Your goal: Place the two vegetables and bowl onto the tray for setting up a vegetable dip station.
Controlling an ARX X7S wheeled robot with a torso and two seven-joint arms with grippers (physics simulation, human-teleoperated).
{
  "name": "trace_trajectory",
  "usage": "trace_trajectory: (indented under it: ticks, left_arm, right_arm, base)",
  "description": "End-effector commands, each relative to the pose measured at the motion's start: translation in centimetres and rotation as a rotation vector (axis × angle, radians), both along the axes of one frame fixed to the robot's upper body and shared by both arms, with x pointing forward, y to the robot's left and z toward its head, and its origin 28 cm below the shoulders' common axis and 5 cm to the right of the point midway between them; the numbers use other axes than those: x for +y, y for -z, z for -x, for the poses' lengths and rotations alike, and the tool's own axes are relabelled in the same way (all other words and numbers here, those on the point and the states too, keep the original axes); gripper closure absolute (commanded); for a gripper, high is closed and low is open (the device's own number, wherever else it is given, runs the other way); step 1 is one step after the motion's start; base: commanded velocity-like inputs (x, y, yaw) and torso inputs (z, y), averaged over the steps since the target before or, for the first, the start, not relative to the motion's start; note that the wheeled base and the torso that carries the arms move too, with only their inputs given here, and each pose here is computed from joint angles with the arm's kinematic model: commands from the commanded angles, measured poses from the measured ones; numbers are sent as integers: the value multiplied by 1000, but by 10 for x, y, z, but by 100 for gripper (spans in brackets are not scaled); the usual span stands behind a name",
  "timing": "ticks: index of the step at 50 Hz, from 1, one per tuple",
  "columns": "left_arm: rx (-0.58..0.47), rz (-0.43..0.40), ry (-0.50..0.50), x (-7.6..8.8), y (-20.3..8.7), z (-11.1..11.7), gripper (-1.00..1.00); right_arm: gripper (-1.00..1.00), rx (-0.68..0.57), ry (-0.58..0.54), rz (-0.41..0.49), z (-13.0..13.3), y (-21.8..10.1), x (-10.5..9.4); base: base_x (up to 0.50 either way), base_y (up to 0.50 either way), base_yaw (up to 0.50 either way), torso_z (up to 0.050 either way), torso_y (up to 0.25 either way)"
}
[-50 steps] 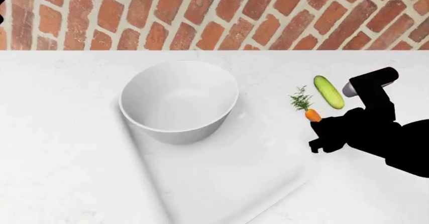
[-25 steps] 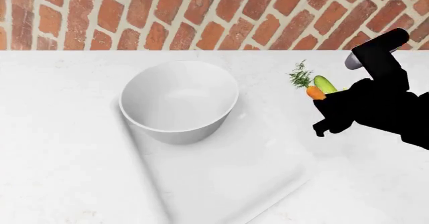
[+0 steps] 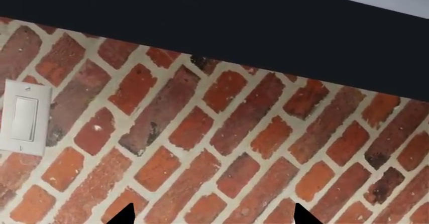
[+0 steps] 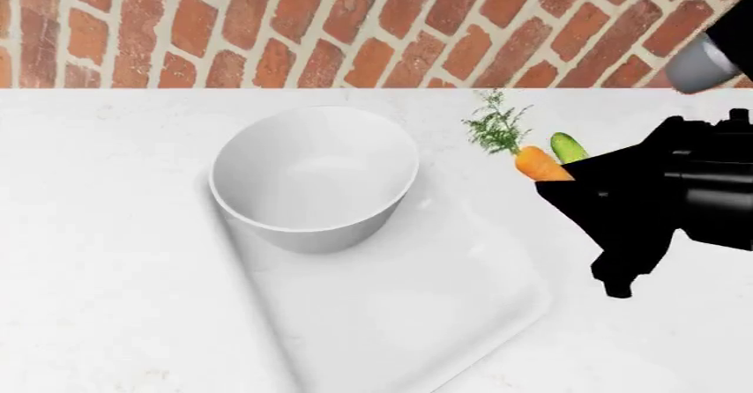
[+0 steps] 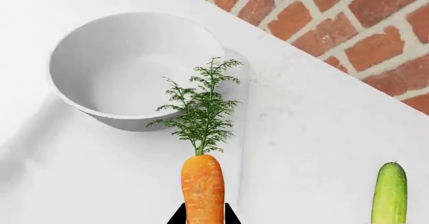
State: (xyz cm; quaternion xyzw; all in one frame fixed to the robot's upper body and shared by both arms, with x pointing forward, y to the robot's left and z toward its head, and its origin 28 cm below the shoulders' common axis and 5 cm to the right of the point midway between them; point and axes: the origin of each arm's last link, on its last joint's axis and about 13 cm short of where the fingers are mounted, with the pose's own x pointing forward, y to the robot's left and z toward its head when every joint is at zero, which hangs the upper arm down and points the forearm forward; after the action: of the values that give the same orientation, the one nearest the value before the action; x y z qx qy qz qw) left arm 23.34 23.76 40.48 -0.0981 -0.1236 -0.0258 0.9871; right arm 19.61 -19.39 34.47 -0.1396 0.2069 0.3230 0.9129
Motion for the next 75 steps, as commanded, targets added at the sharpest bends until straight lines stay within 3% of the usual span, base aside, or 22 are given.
trace_trajectory:
  ticks: [1, 13, 39, 75]
  left_arm:
    - [-1, -1, -1, 0, 0, 1, -100]
    - [-1, -2, 0, 0, -1, 0, -100]
    - [-4, 0, -1, 0, -1, 0, -100]
    - [-4, -2, 2, 1, -2, 0, -100]
  right_arm:
    - [100, 52, -153, -26, 32, -2, 11]
    - [100, 105, -260, -24, 34, 0, 27]
    - [100, 197, -435, 105, -11, -3, 61]
    - [100, 249, -472, 163, -29, 2, 71]
  base:
    - [0, 0, 0, 0, 0]
    - [0, 0, 0, 0, 0]
    - [0, 0, 0, 0, 0]
    - [0, 0, 0, 0, 0]
